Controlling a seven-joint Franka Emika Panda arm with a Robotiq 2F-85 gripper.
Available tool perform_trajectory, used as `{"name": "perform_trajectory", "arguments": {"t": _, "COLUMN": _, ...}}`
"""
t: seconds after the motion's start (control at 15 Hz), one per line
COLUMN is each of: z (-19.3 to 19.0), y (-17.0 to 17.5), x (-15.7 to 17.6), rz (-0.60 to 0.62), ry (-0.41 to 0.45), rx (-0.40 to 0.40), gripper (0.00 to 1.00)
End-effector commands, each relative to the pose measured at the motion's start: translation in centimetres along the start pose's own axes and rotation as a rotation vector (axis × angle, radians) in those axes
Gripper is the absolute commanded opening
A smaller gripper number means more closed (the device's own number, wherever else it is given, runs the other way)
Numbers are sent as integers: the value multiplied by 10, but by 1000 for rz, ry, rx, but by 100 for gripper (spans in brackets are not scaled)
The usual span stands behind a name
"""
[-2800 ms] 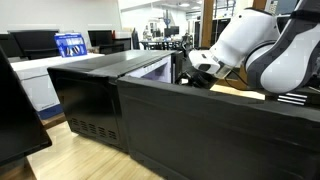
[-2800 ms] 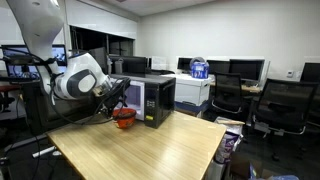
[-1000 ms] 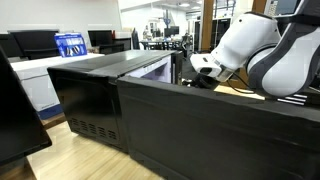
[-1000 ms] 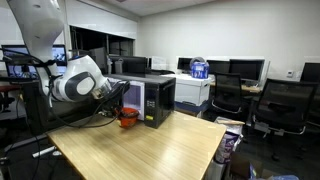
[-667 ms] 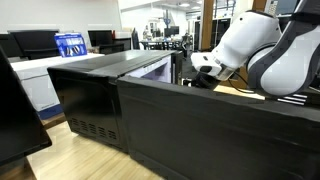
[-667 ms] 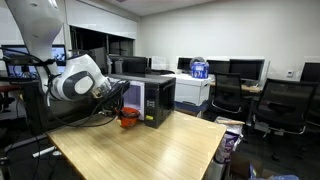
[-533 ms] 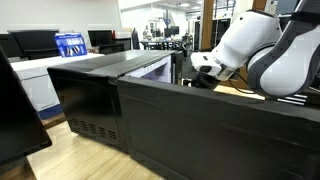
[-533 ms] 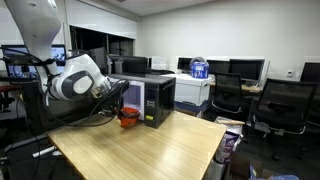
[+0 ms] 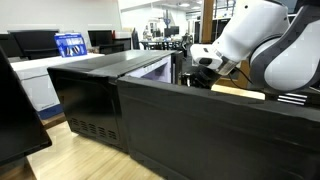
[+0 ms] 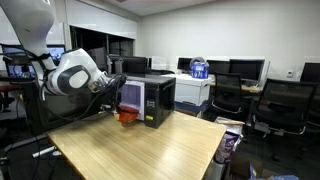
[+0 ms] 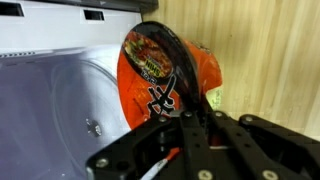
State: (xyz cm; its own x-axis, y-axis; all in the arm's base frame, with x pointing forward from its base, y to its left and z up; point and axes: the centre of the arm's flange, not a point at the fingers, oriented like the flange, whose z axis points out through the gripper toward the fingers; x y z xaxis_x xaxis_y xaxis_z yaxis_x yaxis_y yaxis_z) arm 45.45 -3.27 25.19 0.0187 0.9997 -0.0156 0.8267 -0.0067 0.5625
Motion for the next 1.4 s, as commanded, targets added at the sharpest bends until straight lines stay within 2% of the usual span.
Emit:
{"name": "perform_trajectory", "arguments": {"t": 0.0, "z": -22, "y": 9, "x": 16, "rz": -22, "ry": -15, "rx": -23, "gripper": 4}}
{"name": "perform_trajectory", "arguments": {"t": 0.67, "z": -50, "y": 25, "x": 37, "rz": -49, "ry": 0, "rx": -72, "gripper": 4}}
{"name": "perform_trajectory", "arguments": {"t": 1.33, "z": -59, "y": 43, "x": 65, "rz": -84, "ry": 73, "rx": -142, "gripper": 4}}
